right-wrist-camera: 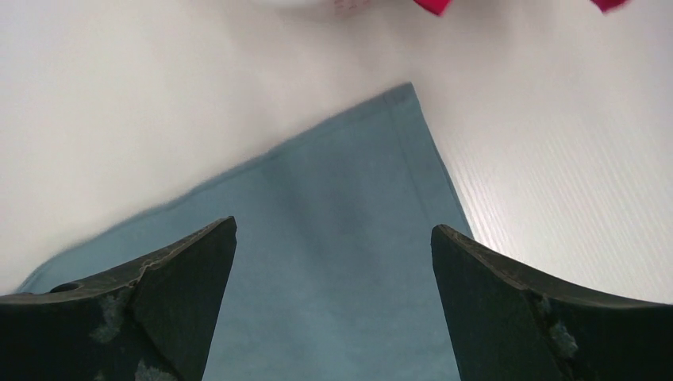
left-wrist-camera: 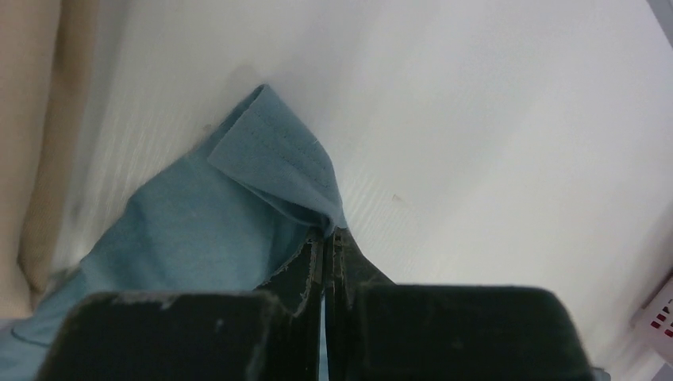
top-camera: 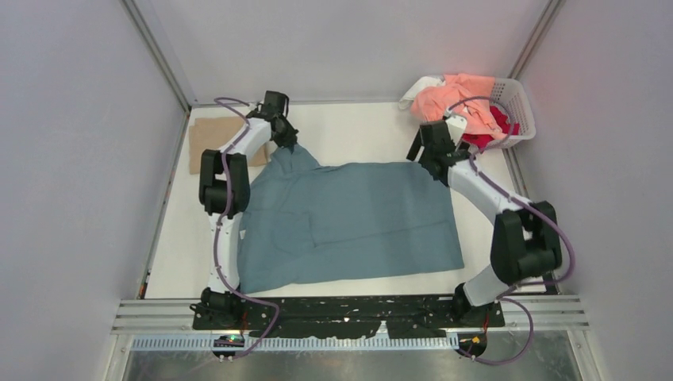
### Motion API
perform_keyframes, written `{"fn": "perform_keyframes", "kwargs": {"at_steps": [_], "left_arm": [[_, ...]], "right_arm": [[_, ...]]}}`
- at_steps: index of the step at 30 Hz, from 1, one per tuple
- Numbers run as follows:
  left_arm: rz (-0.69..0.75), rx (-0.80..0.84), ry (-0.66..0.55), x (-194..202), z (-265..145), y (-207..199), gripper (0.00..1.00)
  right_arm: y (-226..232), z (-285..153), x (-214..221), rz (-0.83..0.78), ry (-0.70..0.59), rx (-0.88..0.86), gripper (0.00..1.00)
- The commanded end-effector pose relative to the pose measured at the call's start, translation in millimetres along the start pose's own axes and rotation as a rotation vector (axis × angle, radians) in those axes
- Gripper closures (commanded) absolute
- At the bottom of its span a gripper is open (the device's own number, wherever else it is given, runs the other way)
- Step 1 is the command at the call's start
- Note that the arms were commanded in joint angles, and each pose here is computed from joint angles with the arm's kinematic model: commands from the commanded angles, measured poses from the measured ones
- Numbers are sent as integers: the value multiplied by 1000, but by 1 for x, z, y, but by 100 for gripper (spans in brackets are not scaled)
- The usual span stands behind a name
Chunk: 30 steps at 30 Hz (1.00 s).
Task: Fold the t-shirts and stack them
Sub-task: Grab the side of the flattened tshirt furthest away from the robot with both arms
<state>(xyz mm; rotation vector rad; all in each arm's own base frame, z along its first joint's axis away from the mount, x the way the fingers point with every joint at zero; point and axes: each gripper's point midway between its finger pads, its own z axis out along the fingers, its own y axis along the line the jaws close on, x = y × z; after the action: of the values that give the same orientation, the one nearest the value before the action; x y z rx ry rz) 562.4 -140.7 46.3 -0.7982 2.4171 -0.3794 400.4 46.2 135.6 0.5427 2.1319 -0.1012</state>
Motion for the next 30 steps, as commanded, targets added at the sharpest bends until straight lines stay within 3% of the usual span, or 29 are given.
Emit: {"fn": "perform_keyframes", "kwargs": {"at_steps": [1,3,6,13,19,30], "left_arm": [[-14,-2,-45,-16,-53,-13,100],[-6,-29,-34,-9,-59,-10,100],[2,-68,-38,-5,-69,-4,100],[2,-59,-50,3,-81,3,100],[11,-53,-24,13,-85,4,100],[18,-51,-52,9,-101,7,100]], "right_arm": [[1,31,-2,-138,166,109,3],[10,46,-20,-179,177,159,4],[5,72,0,-261,283,260,4],[25,110,10,-232,326,284,4],[20,120,24,-242,357,326,5],[-11,104,28,-276,354,430,18]]}}
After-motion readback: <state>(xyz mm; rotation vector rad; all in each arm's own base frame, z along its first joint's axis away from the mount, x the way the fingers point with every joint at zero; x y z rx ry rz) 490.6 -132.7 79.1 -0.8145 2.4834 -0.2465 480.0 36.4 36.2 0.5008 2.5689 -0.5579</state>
